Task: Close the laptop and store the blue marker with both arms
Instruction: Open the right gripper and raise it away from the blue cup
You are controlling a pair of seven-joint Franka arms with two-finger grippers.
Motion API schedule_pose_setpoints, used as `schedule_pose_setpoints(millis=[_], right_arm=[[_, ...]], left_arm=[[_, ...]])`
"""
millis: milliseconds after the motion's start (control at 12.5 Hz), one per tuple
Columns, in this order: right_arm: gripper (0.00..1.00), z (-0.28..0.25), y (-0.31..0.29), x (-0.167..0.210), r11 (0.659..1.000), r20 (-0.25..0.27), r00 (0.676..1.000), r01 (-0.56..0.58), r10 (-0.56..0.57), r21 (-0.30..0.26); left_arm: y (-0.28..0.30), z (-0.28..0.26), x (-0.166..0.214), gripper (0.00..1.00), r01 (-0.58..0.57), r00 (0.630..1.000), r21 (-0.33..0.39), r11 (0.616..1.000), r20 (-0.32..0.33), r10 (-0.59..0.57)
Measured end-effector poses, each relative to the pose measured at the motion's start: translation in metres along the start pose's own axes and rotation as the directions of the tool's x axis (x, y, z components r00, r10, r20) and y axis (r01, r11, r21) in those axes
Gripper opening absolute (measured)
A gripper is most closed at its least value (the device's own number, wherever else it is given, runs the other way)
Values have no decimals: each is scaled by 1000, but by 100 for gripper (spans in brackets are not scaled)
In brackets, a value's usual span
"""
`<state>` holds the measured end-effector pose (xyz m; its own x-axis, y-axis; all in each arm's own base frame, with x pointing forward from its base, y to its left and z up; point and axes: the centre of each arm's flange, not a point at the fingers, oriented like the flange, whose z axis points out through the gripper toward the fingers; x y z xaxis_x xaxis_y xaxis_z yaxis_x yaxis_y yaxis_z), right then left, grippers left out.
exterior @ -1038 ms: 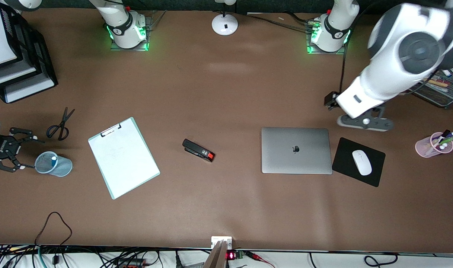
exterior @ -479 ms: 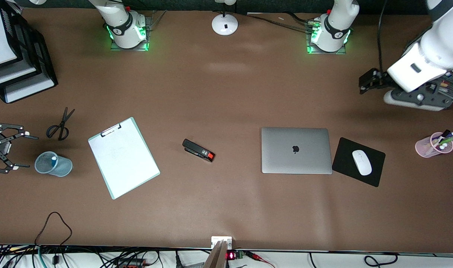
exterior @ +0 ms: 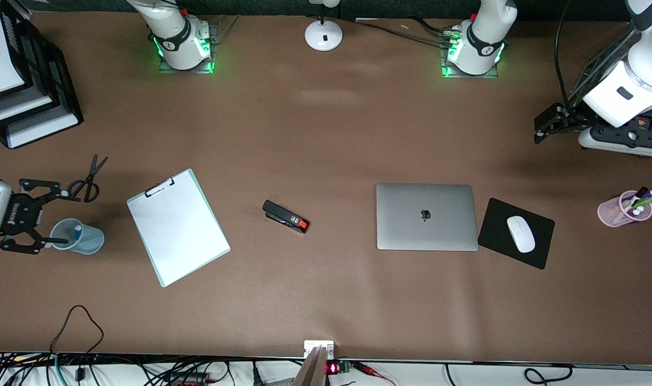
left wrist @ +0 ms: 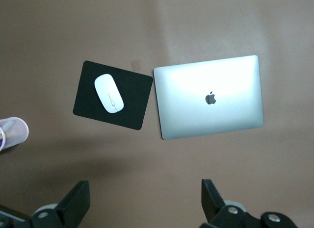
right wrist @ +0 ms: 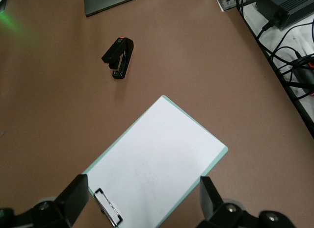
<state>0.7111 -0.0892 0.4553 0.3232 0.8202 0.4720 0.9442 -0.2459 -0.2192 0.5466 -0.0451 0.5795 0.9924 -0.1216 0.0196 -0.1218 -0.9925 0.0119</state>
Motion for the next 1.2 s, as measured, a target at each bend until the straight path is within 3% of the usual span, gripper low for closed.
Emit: schedule_pose_setpoints(millis=[319,559,958,1197], right_arm=[[100,7,-26,66,972,97,967,-232,234,-35],[100,18,-41,81,893,118,886,-447,449,-49],[100,36,-72,113,710,203,681,-671,704,-214],[100,45,-83,113,548,206,508,-784,837,-291]], left_arm=[[-10,2,-5,100,10,999,7,1000,36,-10],[-10,1,-7,100,9,999,7,1000,44,-9],[-10,1,-7,100,7,999,7,1000,43,-7],[-10,0,-7,100,7,999,7,1000,42,-7]])
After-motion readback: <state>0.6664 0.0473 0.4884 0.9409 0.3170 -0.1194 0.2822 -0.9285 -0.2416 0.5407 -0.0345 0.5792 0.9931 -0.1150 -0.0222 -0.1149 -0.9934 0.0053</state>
